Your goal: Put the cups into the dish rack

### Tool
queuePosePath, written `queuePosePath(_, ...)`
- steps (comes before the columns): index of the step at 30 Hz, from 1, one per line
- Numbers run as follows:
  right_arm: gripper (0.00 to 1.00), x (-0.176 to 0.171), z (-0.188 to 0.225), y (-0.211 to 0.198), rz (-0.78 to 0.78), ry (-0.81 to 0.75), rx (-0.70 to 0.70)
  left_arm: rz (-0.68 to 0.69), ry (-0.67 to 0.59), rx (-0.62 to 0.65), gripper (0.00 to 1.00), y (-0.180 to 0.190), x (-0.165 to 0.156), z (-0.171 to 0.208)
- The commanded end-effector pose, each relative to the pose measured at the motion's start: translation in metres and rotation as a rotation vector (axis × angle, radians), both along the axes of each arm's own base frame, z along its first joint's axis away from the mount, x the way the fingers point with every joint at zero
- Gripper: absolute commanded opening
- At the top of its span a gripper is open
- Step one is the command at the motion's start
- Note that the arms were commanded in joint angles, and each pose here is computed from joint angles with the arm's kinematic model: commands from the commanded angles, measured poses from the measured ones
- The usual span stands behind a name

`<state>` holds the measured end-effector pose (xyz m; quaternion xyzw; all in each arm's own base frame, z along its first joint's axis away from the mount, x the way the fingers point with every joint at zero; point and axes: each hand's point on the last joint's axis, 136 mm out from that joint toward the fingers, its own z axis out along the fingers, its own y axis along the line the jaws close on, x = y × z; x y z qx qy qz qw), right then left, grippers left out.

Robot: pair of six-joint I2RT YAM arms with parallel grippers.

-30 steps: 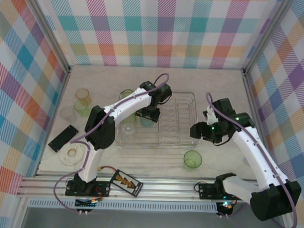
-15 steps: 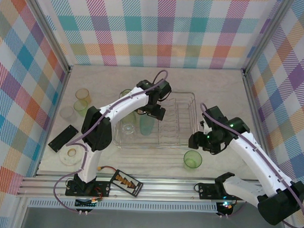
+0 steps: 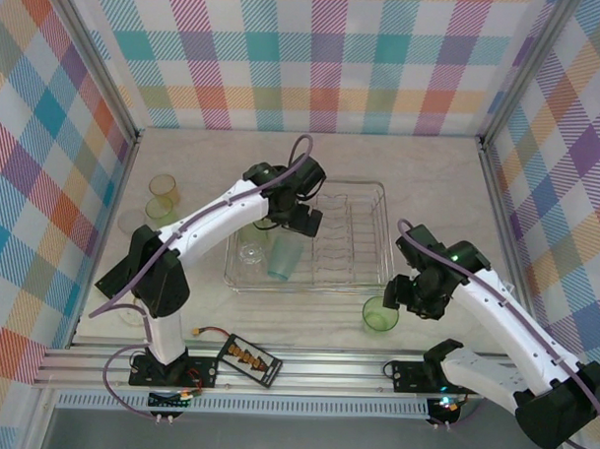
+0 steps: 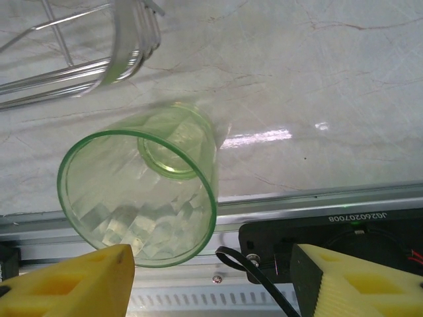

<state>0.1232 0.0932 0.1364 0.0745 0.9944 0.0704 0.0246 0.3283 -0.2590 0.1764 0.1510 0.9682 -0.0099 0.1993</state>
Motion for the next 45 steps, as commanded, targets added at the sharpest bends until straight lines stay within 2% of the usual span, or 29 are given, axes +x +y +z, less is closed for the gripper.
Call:
queuePosePath(1,0.65,0.009,0.012,0.012,0.030,-0.061,0.047,0.001,-0.093,-0.031,0.99,0.005,-0.002,0.024)
queuePosePath(6,0.67,0.040,0.046,0.041,0.127,-0.203,0.107,0.059,-0.202,-0.109,0.98,0.019,-0.009,0.045)
queuePosePath(9,0.69,0.068,0.065,0.072,0.201,-0.252,0.148,0.107,-0.311,-0.191,0.98,0.033,-0.014,0.066)
queuePosePath(14,0.70,0.112,0.080,0.131,0.292,-0.269,0.187,0.206,-0.520,-0.317,0.99,0.073,-0.032,0.105)
queuePosePath(17,0.71,0.129,0.076,0.163,0.342,-0.247,0.174,0.215,-0.602,-0.367,1.00,0.094,-0.048,0.117)
queuePosePath(22,0.75,0.141,0.049,0.215,0.403,-0.178,0.195,0.175,-0.596,-0.368,1.00,0.110,-0.070,0.107)
queuePosePath(27,0.78,0.151,0.035,0.243,0.412,-0.154,0.183,0.183,-0.607,-0.366,1.00,0.126,-0.085,0.098)
queuePosePath(36,0.86,0.151,-0.001,0.253,0.394,-0.089,0.073,0.177,-0.664,-0.368,1.00,0.142,-0.096,0.101)
queuePosePath(45,0.86,0.152,-0.024,0.265,0.362,-0.050,0.071,0.162,-0.699,-0.384,1.00,0.146,-0.100,0.106)
